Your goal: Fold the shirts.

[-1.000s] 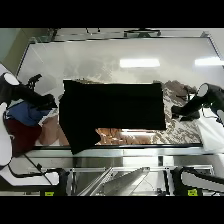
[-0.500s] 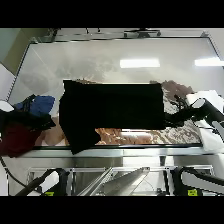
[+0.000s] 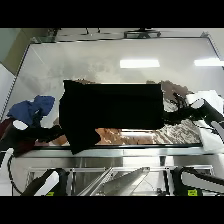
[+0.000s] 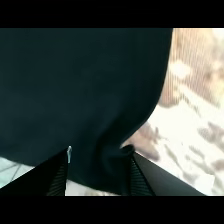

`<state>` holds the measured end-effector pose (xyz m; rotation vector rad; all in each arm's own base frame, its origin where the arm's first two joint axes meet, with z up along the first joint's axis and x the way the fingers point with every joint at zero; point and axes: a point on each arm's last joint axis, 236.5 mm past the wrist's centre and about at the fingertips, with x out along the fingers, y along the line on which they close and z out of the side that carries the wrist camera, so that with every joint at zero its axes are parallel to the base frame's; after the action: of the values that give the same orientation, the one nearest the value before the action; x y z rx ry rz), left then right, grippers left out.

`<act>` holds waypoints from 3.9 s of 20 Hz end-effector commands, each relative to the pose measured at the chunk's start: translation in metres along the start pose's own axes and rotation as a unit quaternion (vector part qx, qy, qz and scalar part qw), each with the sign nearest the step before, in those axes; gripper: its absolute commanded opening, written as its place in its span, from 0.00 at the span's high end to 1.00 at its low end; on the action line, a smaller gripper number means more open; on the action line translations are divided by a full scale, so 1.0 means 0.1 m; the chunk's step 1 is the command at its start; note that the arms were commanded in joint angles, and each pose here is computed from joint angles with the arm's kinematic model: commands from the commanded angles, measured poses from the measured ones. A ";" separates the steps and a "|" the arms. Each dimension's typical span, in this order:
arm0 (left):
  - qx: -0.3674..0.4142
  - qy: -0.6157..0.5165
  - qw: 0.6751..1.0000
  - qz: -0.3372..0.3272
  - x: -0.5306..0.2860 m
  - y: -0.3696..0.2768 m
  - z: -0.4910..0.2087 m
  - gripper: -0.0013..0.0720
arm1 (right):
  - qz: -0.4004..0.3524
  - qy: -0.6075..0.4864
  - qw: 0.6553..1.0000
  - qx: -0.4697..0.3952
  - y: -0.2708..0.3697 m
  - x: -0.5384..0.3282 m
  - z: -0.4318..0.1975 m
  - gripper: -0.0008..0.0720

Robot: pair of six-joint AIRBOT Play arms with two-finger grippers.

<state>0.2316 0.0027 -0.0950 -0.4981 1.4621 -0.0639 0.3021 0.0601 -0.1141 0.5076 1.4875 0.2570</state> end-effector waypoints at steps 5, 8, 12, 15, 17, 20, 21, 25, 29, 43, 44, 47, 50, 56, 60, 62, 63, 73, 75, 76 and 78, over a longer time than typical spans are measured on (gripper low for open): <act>0.050 0.023 0.996 -0.066 0.44 -0.51 0.29 0.38 | -0.001 -0.006 1.000 -0.001 -0.01 0.00 0.03 0.36; 0.060 0.070 0.992 -0.083 0.43 -0.60 0.27 0.79 | -0.001 -0.006 1.000 0.000 -0.01 0.00 0.03 0.36; 0.071 0.085 0.990 -0.093 0.33 -0.67 0.28 0.95 | 0.003 0.006 1.000 0.001 0.00 -0.01 -0.03 0.95; 0.063 0.099 0.988 -0.103 0.24 -0.67 0.26 0.95 | 0.011 0.034 0.999 -0.013 0.03 -0.04 -0.16 0.96; 0.046 0.107 0.987 -0.111 0.14 -0.64 0.25 0.95 | -0.002 0.035 0.999 -0.005 -0.11 -0.13 -0.14 0.96; 0.012 0.075 0.991 -0.110 -0.04 -0.56 0.31 0.95 | -0.009 0.014 1.000 0.026 -0.31 -0.34 -0.06 0.96; 0.015 0.063 0.991 -0.114 -0.13 -0.59 0.33 0.95 | -0.005 0.006 0.999 0.034 -0.32 -0.40 -0.03 0.96; 0.101 0.006 0.988 -0.113 -0.65 -1.01 0.43 0.95 | -0.002 -0.014 1.000 0.020 -0.22 -0.59 0.06 0.96; 0.194 -0.085 0.973 -0.094 -1.09 -1.55 0.86 0.95 | 0.033 -0.066 0.997 0.005 0.07 -0.89 0.44 0.96; 0.203 -0.055 0.977 -0.046 -0.01 -1.57 2.52 0.95 | 0.032 -0.181 0.983 -0.018 0.09 -0.39 2.12 0.96; 0.202 -0.048 0.977 -0.045 0.10 -1.55 2.58 0.95 | 0.029 -0.174 0.984 -0.014 0.03 -0.26 2.15 0.96; 0.198 -0.019 0.980 -0.030 0.37 -1.40 2.68 0.96 | -0.007 -0.147 0.989 -0.028 -0.23 -0.03 2.14 0.96; 0.194 0.011 0.981 0.009 0.51 -1.18 2.70 0.96 | -0.052 -0.132 0.988 -0.054 -0.41 -0.05 2.09 0.96; 0.191 0.011 0.981 0.019 0.52 -1.14 2.72 0.97 | -0.058 -0.132 0.987 -0.070 -0.37 -0.13 2.14 0.96; 0.186 0.007 0.982 -0.033 0.45 -1.40 2.68 0.93 | -0.045 -0.106 0.990 -0.083 -0.22 -0.18 2.05 0.76; 0.187 -0.010 0.978 -0.088 0.28 -1.72 2.68 0.51 | -0.037 -0.098 0.989 -0.100 -0.07 -0.36 2.04 0.26; 0.191 -0.020 0.975 -0.109 0.16 -1.84 2.68 0.37 | -0.037 -0.099 0.988 -0.108 -0.02 -0.49 2.07 0.26; 0.221 -0.030 0.967 -0.120 -0.26 -2.10 2.52 0.31 | -0.077 -0.068 0.991 -0.082 -0.30 -0.67 2.00 0.27; 0.229 -0.023 0.966 -0.122 -0.23 -2.18 2.47 0.31 | -0.072 -0.065 0.994 -0.058 -0.46 -0.64 2.00 0.27; 0.234 -0.021 0.964 -0.122 -0.22 -2.22 2.44 0.31 | -0.067 -0.065 0.994 -0.047 -0.53 -0.63 2.00 0.27; 0.244 -0.015 0.962 -0.124 -0.18 -2.33 2.37 0.31 | -0.044 -0.061 0.997 -0.030 -0.58 -0.57 1.99 0.27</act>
<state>0.5223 -0.1181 0.0106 -0.2868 1.2752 -0.5697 0.4885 -0.0434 -0.0807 0.3313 1.3606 0.1961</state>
